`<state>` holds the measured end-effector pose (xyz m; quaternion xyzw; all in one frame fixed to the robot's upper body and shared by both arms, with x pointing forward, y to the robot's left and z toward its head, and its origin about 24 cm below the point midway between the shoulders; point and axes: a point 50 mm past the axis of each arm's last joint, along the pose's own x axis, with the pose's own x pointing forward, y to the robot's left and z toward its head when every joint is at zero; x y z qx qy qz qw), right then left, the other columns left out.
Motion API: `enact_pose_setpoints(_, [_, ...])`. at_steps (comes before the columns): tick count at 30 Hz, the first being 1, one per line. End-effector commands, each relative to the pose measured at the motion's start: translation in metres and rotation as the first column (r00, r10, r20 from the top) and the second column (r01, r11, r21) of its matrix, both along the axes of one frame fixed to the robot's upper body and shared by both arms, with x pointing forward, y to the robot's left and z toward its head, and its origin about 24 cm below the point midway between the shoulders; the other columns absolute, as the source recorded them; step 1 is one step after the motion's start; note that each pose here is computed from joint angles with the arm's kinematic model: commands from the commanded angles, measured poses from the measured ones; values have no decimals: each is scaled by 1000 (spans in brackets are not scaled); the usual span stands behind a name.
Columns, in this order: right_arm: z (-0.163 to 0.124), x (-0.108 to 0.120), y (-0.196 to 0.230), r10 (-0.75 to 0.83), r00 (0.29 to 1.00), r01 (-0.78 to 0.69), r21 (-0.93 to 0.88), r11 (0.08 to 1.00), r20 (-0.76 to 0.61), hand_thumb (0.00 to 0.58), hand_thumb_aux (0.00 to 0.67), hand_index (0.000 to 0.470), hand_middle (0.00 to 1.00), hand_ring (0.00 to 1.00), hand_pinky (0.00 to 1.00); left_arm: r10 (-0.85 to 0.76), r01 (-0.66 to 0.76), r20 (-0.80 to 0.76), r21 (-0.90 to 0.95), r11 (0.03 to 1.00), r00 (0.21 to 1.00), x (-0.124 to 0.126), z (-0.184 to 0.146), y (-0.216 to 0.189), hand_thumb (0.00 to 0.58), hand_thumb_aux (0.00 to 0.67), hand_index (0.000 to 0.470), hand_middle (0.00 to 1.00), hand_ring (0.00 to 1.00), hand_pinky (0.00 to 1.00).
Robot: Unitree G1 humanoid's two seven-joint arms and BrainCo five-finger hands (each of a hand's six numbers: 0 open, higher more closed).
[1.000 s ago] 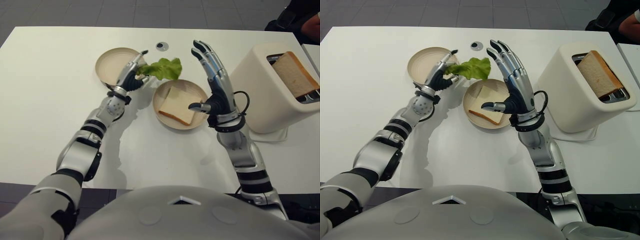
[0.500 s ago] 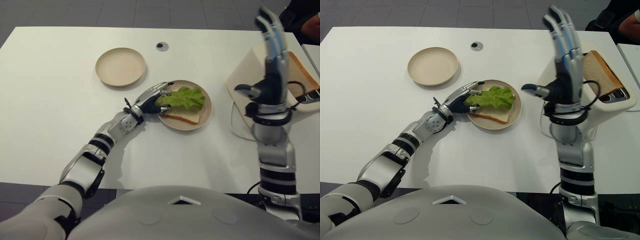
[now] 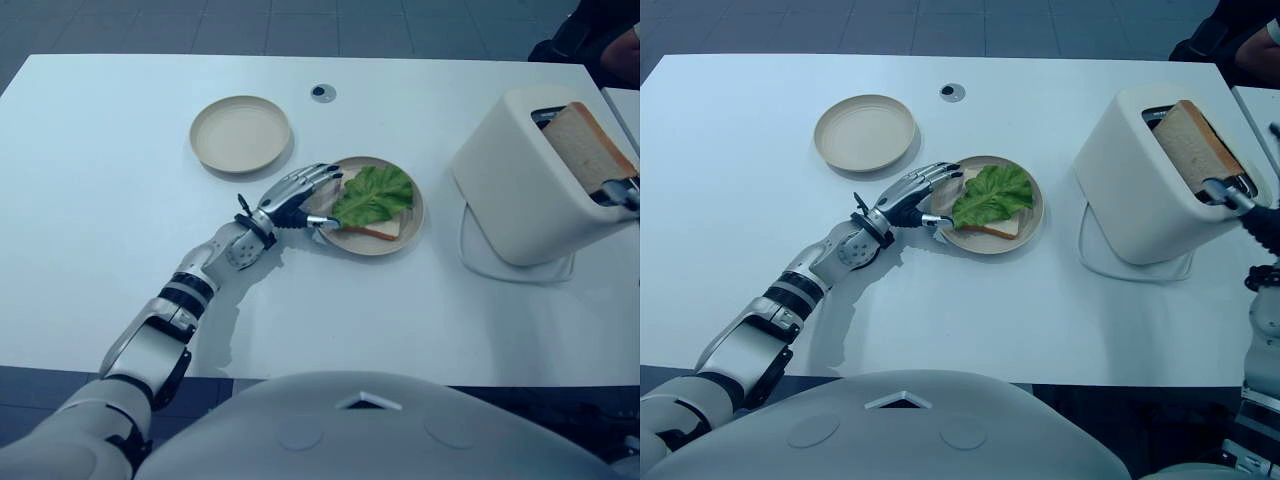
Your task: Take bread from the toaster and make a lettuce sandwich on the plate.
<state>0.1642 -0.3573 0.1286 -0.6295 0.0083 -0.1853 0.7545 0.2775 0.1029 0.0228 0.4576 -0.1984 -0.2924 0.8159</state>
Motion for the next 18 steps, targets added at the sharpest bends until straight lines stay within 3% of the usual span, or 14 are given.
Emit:
enact_pose_setpoints(1, [-5,13,-4,7,999,-7,1,1000,-41,0,0,0,0,0,0,38,-38,-2,-20,999,999,-2,2,8,0,0,0,0,0,0])
enact_pose_setpoints(3, [-6,20,-6,10,999,-10,4,1000,-45,0,0,0,0,0,0,51,-51,-3,-36,998,999,-4,4,12,0,0,0,0,0,0])
enact_pose_setpoints(4, [-7,23,-4,24,998,-24,4,1000,-49,71,42,29,0,0,0,57,-58,-5,-41,997,998,-5,4,13,0,0,0,0,0,0])
enact_pose_setpoints(5, [-8,26,-1,42,998,-42,5,999,-51,198,126,88,0,0,0,64,-65,-7,-45,997,998,-6,4,14,0,0,0,0,0,0])
enact_pose_setpoints(6, [-7,28,2,63,997,-63,4,998,-45,398,294,206,0,0,0,73,-73,-12,-44,996,997,-6,2,16,0,0,0,0,0,0])
enact_pose_setpoints(7, [-6,29,6,83,996,-83,1,997,-35,543,502,352,369,369,369,82,-82,-16,-36,996,997,-6,0,17,0,0,0,0,0,0])
enact_pose_setpoints(8, [-4,30,9,101,995,-101,-5,995,-17,580,670,470,820,820,820,91,-92,-23,-34,995,996,-6,-2,19,0,0,0,0,0,0])
enact_pose_setpoints(9, [-1,30,11,114,994,-114,-9,993,3,580,670,470,980,980,980,97,-97,-27,-32,995,995,-6,-4,20,0,0,0,0,0,0])
enact_pose_setpoints(12, [15,27,22,169,980,-166,-38,985,106,580,670,470,1000,1000,1000,109,-110,-36,-38,993,993,-7,-5,22,0,0,0,0,0,0])
enact_pose_setpoints(15, [41,27,36,220,924,-207,-76,975,312,580,670,470,1000,1000,1000,126,-128,-46,-61,990,991,-5,-6,23,9,5,4,0,0,0])
enact_pose_setpoints(17, [66,22,39,214,819,-185,-108,977,532,580,670,470,1000,1000,1000,135,-139,-48,-81,987,990,-4,-6,23,36,21,15,0,0,0])
enact_pose_setpoints(18, [82,17,47,242,716,-212,-127,969,655,580,670,470,1000,1000,1000,141,-145,-49,-90,985,989,-4,-5,24,40,24,17,0,0,0])
